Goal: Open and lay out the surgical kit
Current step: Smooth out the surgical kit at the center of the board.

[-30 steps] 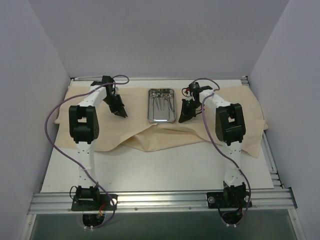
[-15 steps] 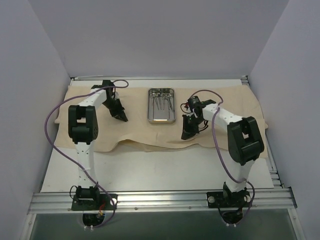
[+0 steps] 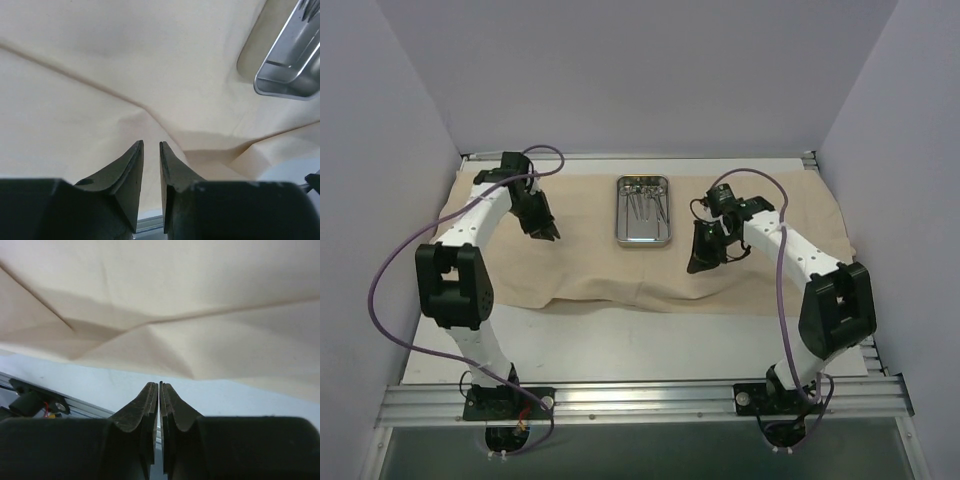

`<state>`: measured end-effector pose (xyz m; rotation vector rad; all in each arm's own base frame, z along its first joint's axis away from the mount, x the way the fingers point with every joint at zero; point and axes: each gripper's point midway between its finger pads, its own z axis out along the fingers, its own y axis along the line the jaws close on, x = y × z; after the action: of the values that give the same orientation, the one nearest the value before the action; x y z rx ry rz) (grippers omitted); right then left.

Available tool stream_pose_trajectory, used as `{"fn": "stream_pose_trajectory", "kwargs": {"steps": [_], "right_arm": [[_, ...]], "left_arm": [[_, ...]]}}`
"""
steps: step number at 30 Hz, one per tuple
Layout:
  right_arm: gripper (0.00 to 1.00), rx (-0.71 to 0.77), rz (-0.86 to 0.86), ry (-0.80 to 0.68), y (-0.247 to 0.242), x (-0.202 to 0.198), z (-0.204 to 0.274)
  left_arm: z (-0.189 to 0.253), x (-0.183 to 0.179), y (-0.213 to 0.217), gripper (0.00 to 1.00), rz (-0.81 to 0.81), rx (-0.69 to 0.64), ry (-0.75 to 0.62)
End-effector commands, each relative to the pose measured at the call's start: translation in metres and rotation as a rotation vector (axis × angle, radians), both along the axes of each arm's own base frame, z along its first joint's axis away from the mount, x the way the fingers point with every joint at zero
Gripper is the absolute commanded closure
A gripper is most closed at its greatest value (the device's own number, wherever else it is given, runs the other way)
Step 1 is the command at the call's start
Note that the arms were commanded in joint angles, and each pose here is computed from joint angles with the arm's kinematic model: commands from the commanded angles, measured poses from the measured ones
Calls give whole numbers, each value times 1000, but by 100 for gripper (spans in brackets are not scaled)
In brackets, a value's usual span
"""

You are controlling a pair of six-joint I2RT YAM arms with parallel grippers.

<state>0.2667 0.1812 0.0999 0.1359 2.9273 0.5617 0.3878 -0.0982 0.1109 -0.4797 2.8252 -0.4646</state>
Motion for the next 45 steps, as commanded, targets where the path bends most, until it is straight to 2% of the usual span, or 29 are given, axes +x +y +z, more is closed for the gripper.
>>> {"fn": "stream_pose_trajectory", "kwargs": {"steps": [1,6,8,9,13,18,23,28,32,35,37,40,42,43,45], "right_arm": [[92,109,51,-92,38,34,21],[92,74,176,-151,80,48,30],[93,83,186,-176,87,54,38],[93,92,181,-186,88,55,42],[93,103,165,-215,90,60,50],[95,86,174,-240,87,63,54],[97,89,201,-289,84,64,64],[99,114,227,-292,77,58,59],[100,166,257,-290,75,47,60],[100,159,285,-283,70,40,53],[100,165,294,-282,67,38,49],[100,173,327,-265,68,37,40],[100,176,355,-240,71,37,33],[100,176,362,-233,72,38,30],[100,168,362,-224,72,41,26]], "left_arm": [[20,-13,19,72,18,58,-68],[2,-50,55,81,113,114,11],[-3,-50,76,96,177,100,10],[-11,-54,80,98,189,94,24],[-26,-57,90,98,226,49,74],[-52,-81,80,98,269,-25,196],[-74,-101,78,98,343,-22,280],[-92,-110,86,98,425,59,317],[-112,-131,100,98,489,175,396],[-126,-155,98,98,502,195,508],[-117,-168,104,98,510,258,550],[-108,-196,105,98,522,274,612],[-102,-209,98,98,529,221,633],[-99,-231,95,98,536,210,692],[-79,-239,85,98,557,154,651]]}}
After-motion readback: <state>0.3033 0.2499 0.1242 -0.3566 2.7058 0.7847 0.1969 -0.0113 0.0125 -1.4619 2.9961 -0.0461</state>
